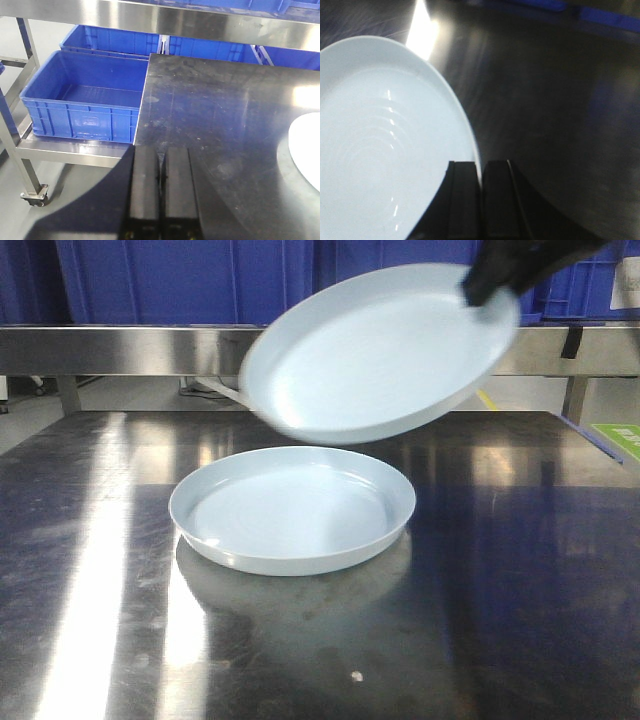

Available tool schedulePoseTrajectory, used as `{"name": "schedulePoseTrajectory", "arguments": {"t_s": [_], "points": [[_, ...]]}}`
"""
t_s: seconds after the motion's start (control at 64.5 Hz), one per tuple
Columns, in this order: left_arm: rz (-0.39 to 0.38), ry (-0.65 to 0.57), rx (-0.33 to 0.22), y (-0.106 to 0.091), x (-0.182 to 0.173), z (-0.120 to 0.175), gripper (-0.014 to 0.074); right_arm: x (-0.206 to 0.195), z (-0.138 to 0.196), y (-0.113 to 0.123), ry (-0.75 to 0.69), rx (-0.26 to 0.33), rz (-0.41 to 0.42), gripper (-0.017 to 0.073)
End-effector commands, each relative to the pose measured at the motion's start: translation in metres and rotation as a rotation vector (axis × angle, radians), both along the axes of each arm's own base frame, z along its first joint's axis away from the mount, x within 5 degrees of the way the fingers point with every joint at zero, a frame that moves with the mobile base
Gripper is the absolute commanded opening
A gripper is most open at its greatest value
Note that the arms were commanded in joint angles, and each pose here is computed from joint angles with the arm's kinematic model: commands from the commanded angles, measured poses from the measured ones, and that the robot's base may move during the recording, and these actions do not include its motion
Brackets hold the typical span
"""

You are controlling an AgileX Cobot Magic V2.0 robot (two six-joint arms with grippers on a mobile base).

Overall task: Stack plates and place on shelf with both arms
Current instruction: 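Lift the other pale blue plate with the right gripper over the center plate, then lower the held plate onto the center plate and open the right gripper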

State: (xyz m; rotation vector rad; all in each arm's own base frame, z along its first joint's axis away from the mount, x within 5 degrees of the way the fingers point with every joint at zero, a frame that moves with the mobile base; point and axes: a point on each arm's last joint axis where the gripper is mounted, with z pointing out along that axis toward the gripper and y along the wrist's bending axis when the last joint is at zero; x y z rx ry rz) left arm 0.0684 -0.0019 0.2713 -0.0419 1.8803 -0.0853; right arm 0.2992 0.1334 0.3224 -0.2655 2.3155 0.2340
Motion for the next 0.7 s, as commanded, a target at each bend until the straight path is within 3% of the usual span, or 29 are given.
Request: {"name": "schedulePoseTrajectory", "arguments": {"t_s": [0.0, 0.233, 0.543, 0.621, 0.683], "points": [[-0.006, -0.105, -0.007, -0.001, 0.001, 0.017, 0.009, 0.004, 0.019, 0.019, -0.098, 0.039, 0.057, 0.0049], [-0.006, -0.105, -0.007, -0.001, 0.001, 0.017, 0.009, 0.019, -0.009, 0.041, -0.048, 0.017, 0.093, 0.0049], [-0.006, -0.105, -0.007, -0.001, 0.001, 0.017, 0.009, 0.024, -0.023, 0.048, -0.018, 0.002, 0.104, 0.0051], [-0.006, -0.105, -0.007, -0.001, 0.001, 0.017, 0.009, 0.025, -0.025, 0.049, -0.01, -0.002, 0.104, 0.0122], [-0.006, -0.105, -0.007, -0.001, 0.001, 0.017, 0.009, 0.026, -0.027, 0.049, -0.007, -0.004, 0.104, 0.0255]]}}
